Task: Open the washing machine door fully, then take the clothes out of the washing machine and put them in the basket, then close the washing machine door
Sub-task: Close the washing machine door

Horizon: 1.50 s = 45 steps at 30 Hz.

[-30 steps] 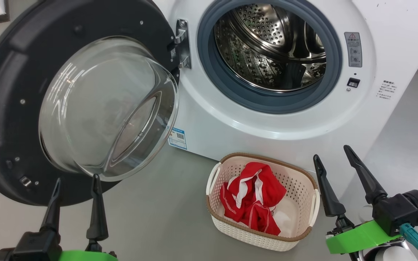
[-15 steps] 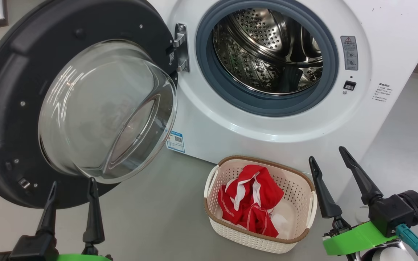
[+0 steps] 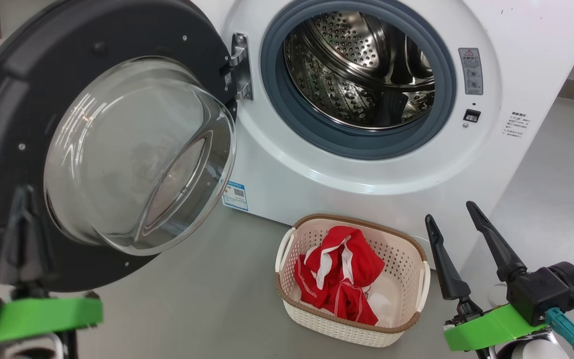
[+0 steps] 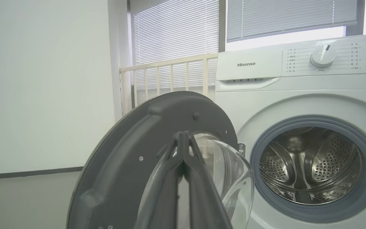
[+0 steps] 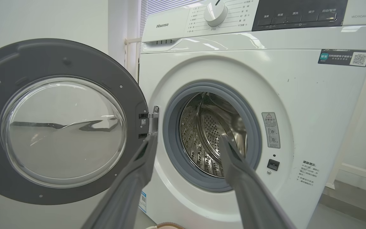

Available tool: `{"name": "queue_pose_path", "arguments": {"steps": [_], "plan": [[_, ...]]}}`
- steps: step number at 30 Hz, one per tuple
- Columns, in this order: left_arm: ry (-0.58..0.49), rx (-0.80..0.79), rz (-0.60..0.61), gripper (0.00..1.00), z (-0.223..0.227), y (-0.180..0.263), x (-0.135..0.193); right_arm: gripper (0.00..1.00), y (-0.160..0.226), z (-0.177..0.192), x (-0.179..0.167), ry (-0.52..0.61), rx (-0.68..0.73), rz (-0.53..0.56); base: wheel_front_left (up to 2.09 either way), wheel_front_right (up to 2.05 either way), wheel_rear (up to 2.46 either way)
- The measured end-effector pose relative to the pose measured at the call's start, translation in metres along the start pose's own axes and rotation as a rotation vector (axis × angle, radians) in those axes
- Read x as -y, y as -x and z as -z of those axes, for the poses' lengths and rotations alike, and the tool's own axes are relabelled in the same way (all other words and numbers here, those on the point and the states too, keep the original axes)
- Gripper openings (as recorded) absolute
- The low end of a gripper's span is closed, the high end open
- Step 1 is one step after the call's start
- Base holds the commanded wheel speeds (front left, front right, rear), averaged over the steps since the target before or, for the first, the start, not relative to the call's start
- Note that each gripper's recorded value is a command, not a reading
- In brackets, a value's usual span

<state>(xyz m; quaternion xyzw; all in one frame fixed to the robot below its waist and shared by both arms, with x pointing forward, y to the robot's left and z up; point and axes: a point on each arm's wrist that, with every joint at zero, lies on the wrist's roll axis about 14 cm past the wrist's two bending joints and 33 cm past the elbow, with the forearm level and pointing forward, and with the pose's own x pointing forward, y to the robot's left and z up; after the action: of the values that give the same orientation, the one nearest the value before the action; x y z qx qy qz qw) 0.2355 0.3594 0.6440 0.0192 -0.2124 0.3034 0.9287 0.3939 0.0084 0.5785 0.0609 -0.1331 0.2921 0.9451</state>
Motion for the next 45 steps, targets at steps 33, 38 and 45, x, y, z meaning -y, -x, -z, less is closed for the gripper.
{"name": "queue_pose_path", "arguments": {"steps": [33,38,45], "plan": [[0.890,-0.453,-0.385,0.00,0.050,-0.138,-0.083,1.00,0.011,0.013,0.006,0.015,-0.042,0.014,0.00,0.00,0.00],[0.949,-0.566,-0.344,0.00,0.070,-0.135,-0.066,1.00,0.012,0.014,0.010,0.016,-0.045,0.026,0.00,0.00,0.00],[0.982,-0.662,-0.308,0.00,0.092,-0.131,-0.050,1.00,0.015,0.019,0.020,0.022,-0.059,0.044,0.00,0.00,0.00]]}}
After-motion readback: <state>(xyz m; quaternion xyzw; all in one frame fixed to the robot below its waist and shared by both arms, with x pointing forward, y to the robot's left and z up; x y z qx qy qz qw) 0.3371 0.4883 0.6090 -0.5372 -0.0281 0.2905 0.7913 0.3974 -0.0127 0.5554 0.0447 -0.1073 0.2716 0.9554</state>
